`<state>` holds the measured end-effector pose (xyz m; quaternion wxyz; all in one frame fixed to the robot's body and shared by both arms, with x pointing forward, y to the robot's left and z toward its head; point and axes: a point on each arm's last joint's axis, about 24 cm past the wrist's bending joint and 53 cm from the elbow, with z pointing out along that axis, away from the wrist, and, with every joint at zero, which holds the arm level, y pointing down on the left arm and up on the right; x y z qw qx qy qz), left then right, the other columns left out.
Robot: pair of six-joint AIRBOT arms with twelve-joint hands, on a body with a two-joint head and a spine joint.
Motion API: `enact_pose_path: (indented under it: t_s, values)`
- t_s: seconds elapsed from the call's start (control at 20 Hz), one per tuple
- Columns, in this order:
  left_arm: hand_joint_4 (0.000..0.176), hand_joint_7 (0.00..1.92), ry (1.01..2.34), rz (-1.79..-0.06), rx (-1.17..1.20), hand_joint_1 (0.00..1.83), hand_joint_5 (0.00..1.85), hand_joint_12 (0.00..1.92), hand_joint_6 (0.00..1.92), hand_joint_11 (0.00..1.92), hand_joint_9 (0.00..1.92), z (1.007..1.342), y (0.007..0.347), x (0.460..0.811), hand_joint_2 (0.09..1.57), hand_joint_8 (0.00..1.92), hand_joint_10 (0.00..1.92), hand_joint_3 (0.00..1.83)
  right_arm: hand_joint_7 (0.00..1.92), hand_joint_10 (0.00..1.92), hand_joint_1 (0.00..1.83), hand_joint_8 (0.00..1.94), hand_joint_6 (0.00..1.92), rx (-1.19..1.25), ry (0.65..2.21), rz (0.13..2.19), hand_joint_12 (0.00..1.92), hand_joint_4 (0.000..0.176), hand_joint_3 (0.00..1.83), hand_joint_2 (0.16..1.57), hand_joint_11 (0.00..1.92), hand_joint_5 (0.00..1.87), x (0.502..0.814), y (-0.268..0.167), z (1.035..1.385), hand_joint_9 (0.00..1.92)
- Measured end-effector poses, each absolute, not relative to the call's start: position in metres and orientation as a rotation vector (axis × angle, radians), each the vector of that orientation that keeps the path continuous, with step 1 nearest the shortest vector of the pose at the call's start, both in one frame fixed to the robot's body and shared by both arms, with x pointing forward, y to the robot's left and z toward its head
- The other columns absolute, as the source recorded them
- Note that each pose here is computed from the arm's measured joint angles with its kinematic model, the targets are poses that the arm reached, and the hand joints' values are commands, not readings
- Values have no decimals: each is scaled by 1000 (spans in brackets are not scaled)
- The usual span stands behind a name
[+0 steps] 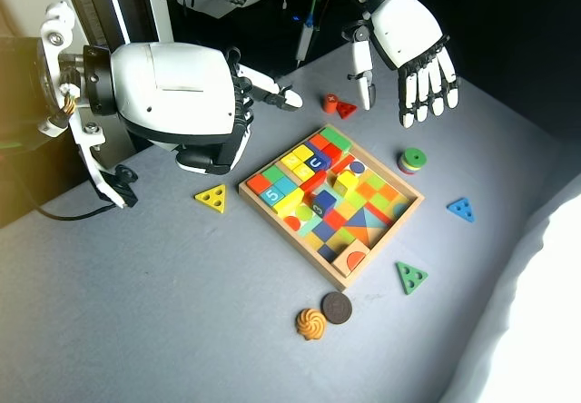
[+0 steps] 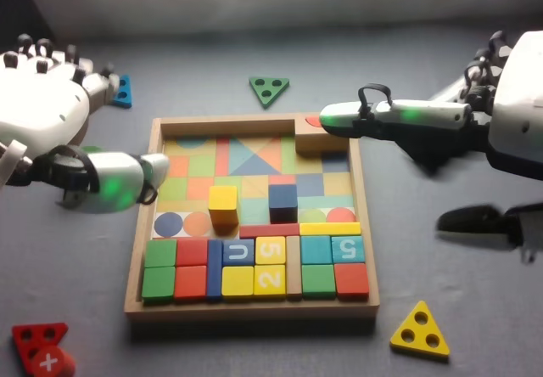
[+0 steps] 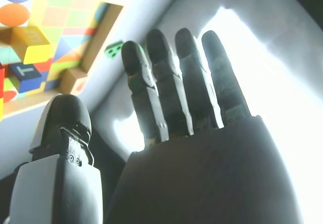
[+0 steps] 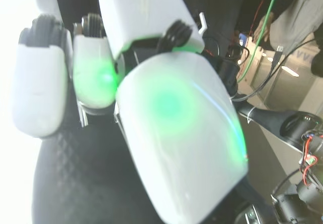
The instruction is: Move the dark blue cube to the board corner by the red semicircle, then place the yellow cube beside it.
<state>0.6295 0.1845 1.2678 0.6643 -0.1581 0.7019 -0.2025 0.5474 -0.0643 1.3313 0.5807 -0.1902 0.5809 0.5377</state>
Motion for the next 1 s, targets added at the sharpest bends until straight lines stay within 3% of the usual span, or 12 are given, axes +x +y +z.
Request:
enact_pose_path:
  t_s: [0.35,0.45,0.6,0.65,0.7,0.75,0.8,0.85,0.9,1.0]
  values:
    - [0,72,1587,-458,-365,0,100,50,3,26,60,1267,185,630,1206,3,3,11,197,7,0,3,1,-473,1298,1262,379,0,1,1248,0,180,545,-61,1335,152]
    - [0,76,1589,-459,-367,0,92,58,0,39,72,1267,185,630,1199,4,8,6,202,6,0,3,0,-466,1288,1260,422,0,3,1258,0,179,546,-63,1338,160]
    - [0,57,1594,-458,-381,0,66,57,0,26,61,1265,187,630,1194,0,1,3,239,13,141,7,10,-475,1282,1253,622,0,1,1269,0,201,546,-62,1337,200]
    - [0,57,1593,-458,-380,0,72,59,3,29,63,1265,186,630,1197,0,2,4,373,62,240,31,27,-475,1282,1253,965,0,0,1265,0,288,546,-61,1337,346]
    - [0,60,1593,-459,-380,0,74,59,3,26,63,1265,186,631,1192,2,1,2,635,559,324,155,6,-476,1281,1253,1385,0,1,1258,78,313,546,-61,1337,482]
    - [0,66,1595,-459,-379,0,75,62,3,29,67,1265,186,631,1189,4,3,0,611,1158,402,668,3,-474,1282,1254,1672,0,1,1259,136,329,546,-61,1337,450]
    - [0,67,1593,-454,-379,0,72,63,2,29,68,1265,187,631,1193,4,3,2,568,1614,492,1310,5,-478,1281,1243,1871,0,0,1238,268,354,547,-62,1336,483]
    - [0,61,1593,-453,-378,0,66,67,0,34,64,1265,187,631,1193,1,1,2,742,1860,662,1715,16,-496,1279,1207,1911,0,0,1220,636,393,548,-62,1333,757]
    - [0,62,1598,-450,-378,0,68,70,1,38,69,1264,187,631,1190,1,3,0,934,1909,812,1896,21,-472,1326,1209,1919,0,0,1189,893,421,556,-58,1321,997]
    - [0,79,1600,-456,-373,0,82,79,6,45,82,1263,184,631,1186,7,7,0,1078,1921,918,1939,9,-527,1404,1145,1921,0,0,1170,1073,411,571,-49,1282,1149]
